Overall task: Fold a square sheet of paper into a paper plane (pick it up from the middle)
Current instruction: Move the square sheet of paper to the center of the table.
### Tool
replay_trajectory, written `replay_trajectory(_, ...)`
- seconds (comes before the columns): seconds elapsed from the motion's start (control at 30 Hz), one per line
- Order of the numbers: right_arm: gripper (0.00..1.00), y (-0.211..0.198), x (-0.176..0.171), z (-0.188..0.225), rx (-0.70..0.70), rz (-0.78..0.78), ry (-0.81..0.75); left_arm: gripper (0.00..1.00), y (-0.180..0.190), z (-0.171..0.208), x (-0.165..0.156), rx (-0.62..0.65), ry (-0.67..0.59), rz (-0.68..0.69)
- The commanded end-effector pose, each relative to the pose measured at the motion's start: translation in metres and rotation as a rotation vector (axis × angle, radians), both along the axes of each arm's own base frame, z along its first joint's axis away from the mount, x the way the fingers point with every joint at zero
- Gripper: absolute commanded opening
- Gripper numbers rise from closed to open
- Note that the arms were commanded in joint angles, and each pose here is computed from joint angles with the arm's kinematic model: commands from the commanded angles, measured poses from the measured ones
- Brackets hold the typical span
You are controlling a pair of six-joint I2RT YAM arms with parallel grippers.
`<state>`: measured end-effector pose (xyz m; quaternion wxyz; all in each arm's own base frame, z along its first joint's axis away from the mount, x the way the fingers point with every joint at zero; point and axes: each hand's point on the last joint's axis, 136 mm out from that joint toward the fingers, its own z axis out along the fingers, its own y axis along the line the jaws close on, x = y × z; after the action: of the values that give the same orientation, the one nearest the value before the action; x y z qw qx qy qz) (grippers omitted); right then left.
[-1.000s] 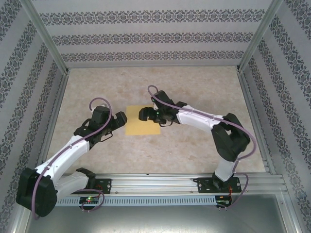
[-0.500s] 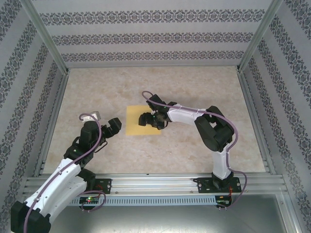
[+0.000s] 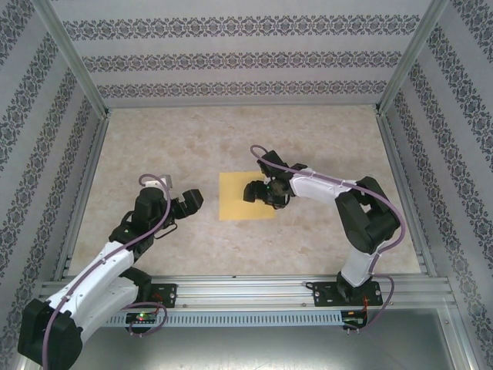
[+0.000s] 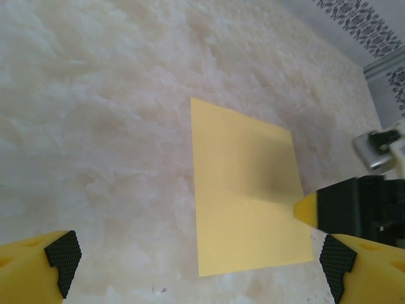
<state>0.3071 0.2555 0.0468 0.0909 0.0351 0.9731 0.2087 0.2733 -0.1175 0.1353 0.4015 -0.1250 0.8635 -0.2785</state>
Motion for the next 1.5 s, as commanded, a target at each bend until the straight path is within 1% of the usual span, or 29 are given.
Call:
replay_trajectory(0.0, 0.82, 0.014, 0.017, 0.027, 0.033, 0.029, -0.078, 1.0, -0.009, 0.021, 0.01, -0.035, -0.052, -0.034)
replay_trajectory(0.1, 0.82, 0.023, 0.032, 0.025, 0.039, 0.019, -0.073, 1.0, -0.01, 0.016, 0.01, -0.022, -0.021, -0.042)
replay_trajectory(0.17, 0.81, 0.026, 0.039, 0.015, 0.026, 0.004, -0.05, 1.0, -0.011, 0.017, 0.01, -0.015, -0.018, -0.051)
replay_trajectory(0.3, 0.82, 0.019, 0.043, -0.006, -0.035, -0.024, 0.0, 1.0, -0.011, 0.014, 0.008, -0.006, -0.006, -0.056)
replay_trajectory(0.5, 0.81, 0.001, 0.021, -0.037, -0.09, -0.04, 0.08, 1.0, -0.011, 0.011, 0.007, -0.002, 0.003, -0.06)
replay_trajectory(0.67, 0.82, -0.022, -0.001, -0.05, -0.159, -0.041, 0.111, 1.0, -0.014, 0.009, 0.01, 0.001, 0.013, -0.072)
replay_trajectory(0.77, 0.82, -0.036, -0.007, -0.051, -0.195, -0.034, 0.11, 1.0, -0.016, 0.008, 0.011, -0.003, 0.023, -0.082)
replay_trajectory(0.9, 0.82, -0.041, -0.006, -0.046, -0.202, 0.003, 0.087, 1.0, -0.019, 0.006, 0.012, -0.009, 0.03, -0.091)
replay_trajectory(0.97, 0.82, -0.039, -0.003, -0.044, -0.197, 0.026, 0.081, 1.0, -0.019, 0.006, 0.012, -0.01, 0.032, -0.092)
replay_trajectory(1.07, 0.82, -0.025, 0.001, -0.041, -0.155, 0.103, 0.059, 1.0, -0.02, 0.006, 0.011, -0.011, 0.03, -0.097)
replay_trajectory(1.17, 0.82, -0.025, 0.004, -0.042, -0.191, 0.147, 0.069, 1.0, -0.02, 0.007, 0.011, -0.01, 0.029, -0.101)
replay_trajectory(1.3, 0.82, -0.021, 0.007, -0.039, -0.204, 0.202, 0.056, 1.0, -0.019, 0.005, 0.01, -0.004, 0.033, -0.103)
replay_trajectory(1.47, 0.83, -0.015, 0.014, -0.021, -0.206, 0.235, 0.0, 1.0, -0.02, 0.003, 0.01, 0.004, 0.032, -0.109)
